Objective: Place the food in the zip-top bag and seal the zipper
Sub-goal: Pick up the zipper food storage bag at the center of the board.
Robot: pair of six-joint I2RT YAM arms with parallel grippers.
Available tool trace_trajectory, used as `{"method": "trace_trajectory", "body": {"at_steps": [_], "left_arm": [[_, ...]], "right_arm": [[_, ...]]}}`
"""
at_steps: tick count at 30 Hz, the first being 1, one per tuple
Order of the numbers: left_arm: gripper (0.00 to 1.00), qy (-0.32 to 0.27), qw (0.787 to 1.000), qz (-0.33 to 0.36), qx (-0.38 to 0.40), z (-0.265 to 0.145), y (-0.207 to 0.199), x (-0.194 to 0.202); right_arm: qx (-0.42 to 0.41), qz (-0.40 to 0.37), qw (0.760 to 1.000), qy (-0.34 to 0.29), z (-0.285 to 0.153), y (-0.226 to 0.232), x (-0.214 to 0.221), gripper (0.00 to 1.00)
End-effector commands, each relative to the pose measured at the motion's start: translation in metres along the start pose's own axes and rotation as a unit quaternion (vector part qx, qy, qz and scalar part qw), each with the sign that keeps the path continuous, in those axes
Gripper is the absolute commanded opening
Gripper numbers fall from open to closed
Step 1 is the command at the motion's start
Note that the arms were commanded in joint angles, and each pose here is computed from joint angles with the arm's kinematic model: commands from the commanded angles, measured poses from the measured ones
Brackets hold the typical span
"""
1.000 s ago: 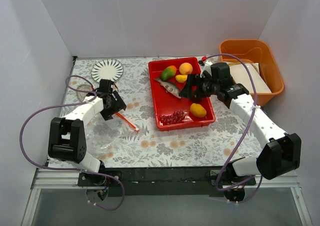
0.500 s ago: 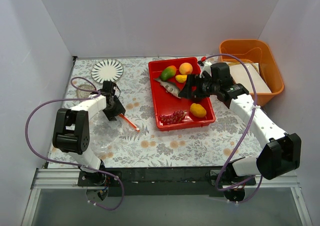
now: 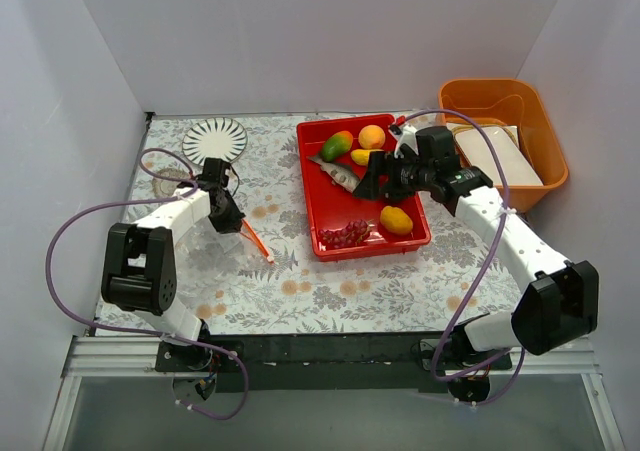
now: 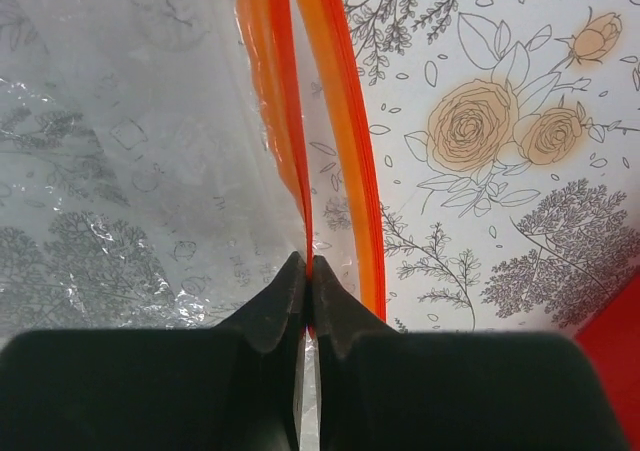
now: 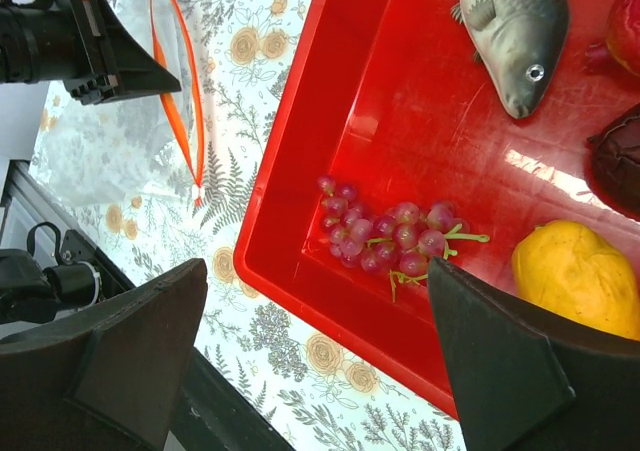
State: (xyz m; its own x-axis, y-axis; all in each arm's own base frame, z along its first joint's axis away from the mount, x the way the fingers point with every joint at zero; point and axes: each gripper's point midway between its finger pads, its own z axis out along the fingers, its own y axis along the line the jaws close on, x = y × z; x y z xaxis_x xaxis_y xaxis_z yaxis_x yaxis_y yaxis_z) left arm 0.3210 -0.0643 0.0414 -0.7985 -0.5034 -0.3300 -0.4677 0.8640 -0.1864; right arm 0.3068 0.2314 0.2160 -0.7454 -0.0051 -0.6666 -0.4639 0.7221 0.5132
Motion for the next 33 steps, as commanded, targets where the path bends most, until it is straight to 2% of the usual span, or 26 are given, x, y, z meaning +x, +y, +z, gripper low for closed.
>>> {"method": "trace_trajectory", "body": {"at_steps": [1, 5, 11, 18, 22, 23, 29, 33], "left_arm": [[0.00, -0.035, 0.998, 0.030, 0.036, -0.024, -0.017, -0.021], [0.00, -0.031, 0.995, 0.070, 0.059, -0.027, -0.026, -0.024], [0.00, -0.042, 0.979, 0.123, 0.158, -0.062, -0.061, -0.033], [0.00, -0.055, 0.966, 0.136, 0.212, -0.090, -0.075, -0.031], [0.00, -0.050, 0.963, 0.139, 0.227, -0.092, -0.077, -0.024], [0.00, -0.049, 0.962, 0.138, 0.231, -0.092, -0.076, -0.022], [0.00, -0.051, 0.957, 0.139, 0.248, -0.098, -0.080, -0.019], [0.00, -0.051, 0.955, 0.140, 0.257, -0.102, -0.082, -0.018]], "right_arm": [[-0.018, -0.018, 1.000, -0.001, 0.003, 0.011, -0.006, 0.98], [-0.034, -0.026, 0.999, 0.015, 0.012, 0.020, -0.002, 0.96], [-0.082, -0.042, 0.995, 0.045, 0.035, 0.047, 0.007, 0.94], [-0.148, -0.039, 0.986, 0.060, 0.075, 0.080, 0.005, 0.79], [-0.167, -0.041, 0.982, 0.076, 0.102, 0.099, 0.004, 0.79], [-0.174, -0.049, 0.981, 0.065, 0.106, 0.108, -0.007, 0.79], [-0.173, -0.041, 0.980, 0.086, 0.156, 0.113, -0.003, 0.79], [-0.168, -0.040, 0.981, 0.086, 0.172, 0.118, -0.012, 0.80]]}}
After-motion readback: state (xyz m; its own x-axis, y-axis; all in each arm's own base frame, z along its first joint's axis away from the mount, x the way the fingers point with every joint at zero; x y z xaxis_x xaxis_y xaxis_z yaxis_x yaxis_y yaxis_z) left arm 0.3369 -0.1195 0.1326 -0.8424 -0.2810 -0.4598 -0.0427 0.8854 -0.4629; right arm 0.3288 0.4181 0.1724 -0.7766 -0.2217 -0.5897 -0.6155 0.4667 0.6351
